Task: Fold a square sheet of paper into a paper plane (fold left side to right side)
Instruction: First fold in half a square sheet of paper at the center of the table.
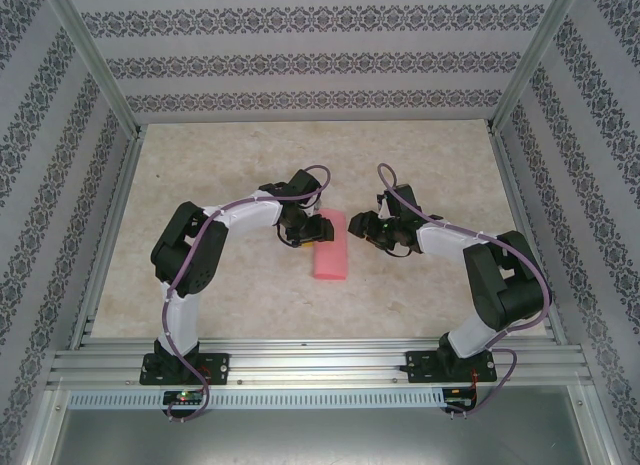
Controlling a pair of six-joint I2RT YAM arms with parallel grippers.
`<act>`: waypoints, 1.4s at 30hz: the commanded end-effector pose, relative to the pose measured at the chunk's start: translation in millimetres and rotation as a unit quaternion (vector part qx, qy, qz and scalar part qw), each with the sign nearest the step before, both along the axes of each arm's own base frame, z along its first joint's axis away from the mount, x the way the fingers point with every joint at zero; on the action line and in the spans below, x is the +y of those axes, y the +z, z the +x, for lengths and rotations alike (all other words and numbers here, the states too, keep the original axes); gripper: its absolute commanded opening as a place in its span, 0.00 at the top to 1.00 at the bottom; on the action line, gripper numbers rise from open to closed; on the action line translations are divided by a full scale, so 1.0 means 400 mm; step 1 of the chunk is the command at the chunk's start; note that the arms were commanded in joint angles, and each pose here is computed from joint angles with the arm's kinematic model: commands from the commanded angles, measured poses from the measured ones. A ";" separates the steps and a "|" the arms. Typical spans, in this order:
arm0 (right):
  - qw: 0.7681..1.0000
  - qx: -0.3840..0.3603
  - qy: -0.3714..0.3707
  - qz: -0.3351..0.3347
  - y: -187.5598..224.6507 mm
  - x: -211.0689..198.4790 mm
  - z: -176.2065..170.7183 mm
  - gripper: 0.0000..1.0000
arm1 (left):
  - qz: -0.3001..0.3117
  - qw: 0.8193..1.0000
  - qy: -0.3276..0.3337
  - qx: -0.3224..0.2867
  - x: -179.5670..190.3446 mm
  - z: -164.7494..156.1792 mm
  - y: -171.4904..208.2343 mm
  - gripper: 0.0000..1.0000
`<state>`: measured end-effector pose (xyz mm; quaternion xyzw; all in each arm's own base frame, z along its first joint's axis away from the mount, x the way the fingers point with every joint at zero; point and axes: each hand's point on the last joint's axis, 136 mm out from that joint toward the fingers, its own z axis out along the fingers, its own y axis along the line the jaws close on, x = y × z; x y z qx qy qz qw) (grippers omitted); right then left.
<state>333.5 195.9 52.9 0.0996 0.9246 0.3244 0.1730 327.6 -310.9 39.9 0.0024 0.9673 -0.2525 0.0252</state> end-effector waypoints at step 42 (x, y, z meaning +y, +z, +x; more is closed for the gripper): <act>1.000 -0.013 0.006 0.008 0.013 0.028 0.017 0.49 | 0.016 0.999 -0.031 0.012 -0.020 -0.016 -0.041 0.45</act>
